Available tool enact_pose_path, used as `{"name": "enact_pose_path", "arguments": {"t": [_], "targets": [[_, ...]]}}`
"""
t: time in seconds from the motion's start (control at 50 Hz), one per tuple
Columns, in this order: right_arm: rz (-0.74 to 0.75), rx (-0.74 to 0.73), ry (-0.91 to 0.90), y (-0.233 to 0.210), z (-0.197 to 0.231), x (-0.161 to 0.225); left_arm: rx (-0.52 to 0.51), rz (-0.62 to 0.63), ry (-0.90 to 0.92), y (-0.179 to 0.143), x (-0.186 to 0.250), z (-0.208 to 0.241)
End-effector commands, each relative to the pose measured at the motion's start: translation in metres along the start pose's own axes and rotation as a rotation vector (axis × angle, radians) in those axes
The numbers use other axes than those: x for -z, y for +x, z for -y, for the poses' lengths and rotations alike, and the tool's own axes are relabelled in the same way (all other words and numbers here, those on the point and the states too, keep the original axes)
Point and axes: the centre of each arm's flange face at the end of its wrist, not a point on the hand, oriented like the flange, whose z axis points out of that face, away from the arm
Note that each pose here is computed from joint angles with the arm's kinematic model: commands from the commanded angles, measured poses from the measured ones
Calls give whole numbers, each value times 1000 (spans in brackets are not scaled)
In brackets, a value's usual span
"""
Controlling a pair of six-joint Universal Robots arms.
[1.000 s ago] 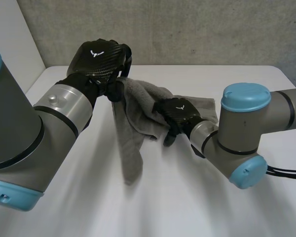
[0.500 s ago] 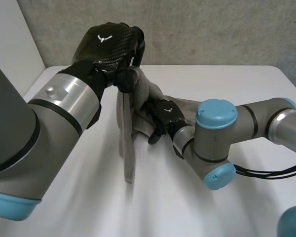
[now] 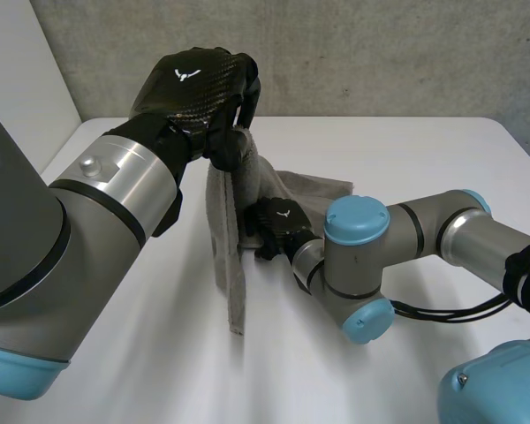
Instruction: Fold the towel.
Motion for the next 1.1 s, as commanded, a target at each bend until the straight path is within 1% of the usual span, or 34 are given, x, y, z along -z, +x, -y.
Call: {"name": "enact_pose_path", "arguments": {"t": [0.02,0.12,0.18,0.2,0.22,0.26,0.28,0.32,0.34,0.36,0.38,0.42,0.44,0.48,0.54,0.58,0.6,0.64,0.68,0.74,0.76,0.8,0.82,0.84,0.86,0.88,0.9,0.92,0.94,0.96,0.98,1.02,1.08,1.1], "targets": [[6,-6,4,1,-2,-6,10,-1,1,0,0,0],[2,-9,21,3,6,-7,10,-1,2,0,0,1],[-7,-7,44,6,19,-5,10,8,2,-3,-1,0],[-5,-3,73,5,35,-1,9,11,5,-4,-2,1],[-5,-3,73,5,35,-1,9,11,5,-4,-2,1],[-12,6,121,9,67,10,5,25,4,-9,-4,0],[-12,6,121,9,67,11,5,25,4,-9,-4,0],[-65,2,133,41,92,23,-2,54,5,-19,-8,0],[-66,2,133,41,92,23,-2,54,5,-19,-8,0],[-90,-1,134,60,104,31,-4,73,4,-26,-11,-1],[-90,-1,134,60,104,31,-4,74,4,-26,-11,-1],[-111,-1,138,86,125,48,-7,122,-1,-44,-17,-3],[-111,-1,138,87,125,48,-7,122,-1,-44,-17,-3],[-123,39,134,104,148,69,-9,152,-13,-55,-22,-8],[-111,67,104,107,151,78,-12,157,-21,-57,-23,-11],[-103,131,29,115,155,97,-14,156,-52,-57,-26,-21],[-103,131,29,115,155,97,-15,156,-52,-57,-26,-21],[-38,186,-61,102,152,111,-15,157,-92,-58,-30,-34],[-34,219,-85,99,154,119,-16,158,-115,-58,-33,-42],[-39,294,-63,93,170,135,-30,147,-159,-56,-35,-56],[-39,294,-63,93,170,135,-30,147,-159,-56,-35,-56],[-53,350,-23,87,187,146,-72,139,-217,-55,-36,-72],[-53,351,-23,87,187,146,-73,139,-217,-55,-36,-72],[-58,364,-17,87,192,149,-105,135,-247,-55,-37,-80],[-58,377,-21,87,192,150,-141,130,-277,-56,-39,-90],[-58,377,-21,87,192,150,-141,130,-278,-56,-39,-90],[-66,390,-37,92,189,150,-176,123,-307,-57,-40,-101],[-66,390,-38,92,189,150,-176,123,-308,-57,-40,-101],[-76,410,-56,98,186,149,-209,117,-334,-58,-43,-111],[-80,435,-81,101,179,145,-242,108,-363,-58,-46,-122],[-80,435,-82,101,179,145,-243,108,-363,-58,-46,-123],[-99,497,-128,106,167,132,-297,109,-397,-63,-56,-140],[-121,526,-150,110,162,125,-316,117,-402,-67,-62,-146],[-135,550,-164,113,156,116,-328,127,-393,-72,-71,-147]]}}
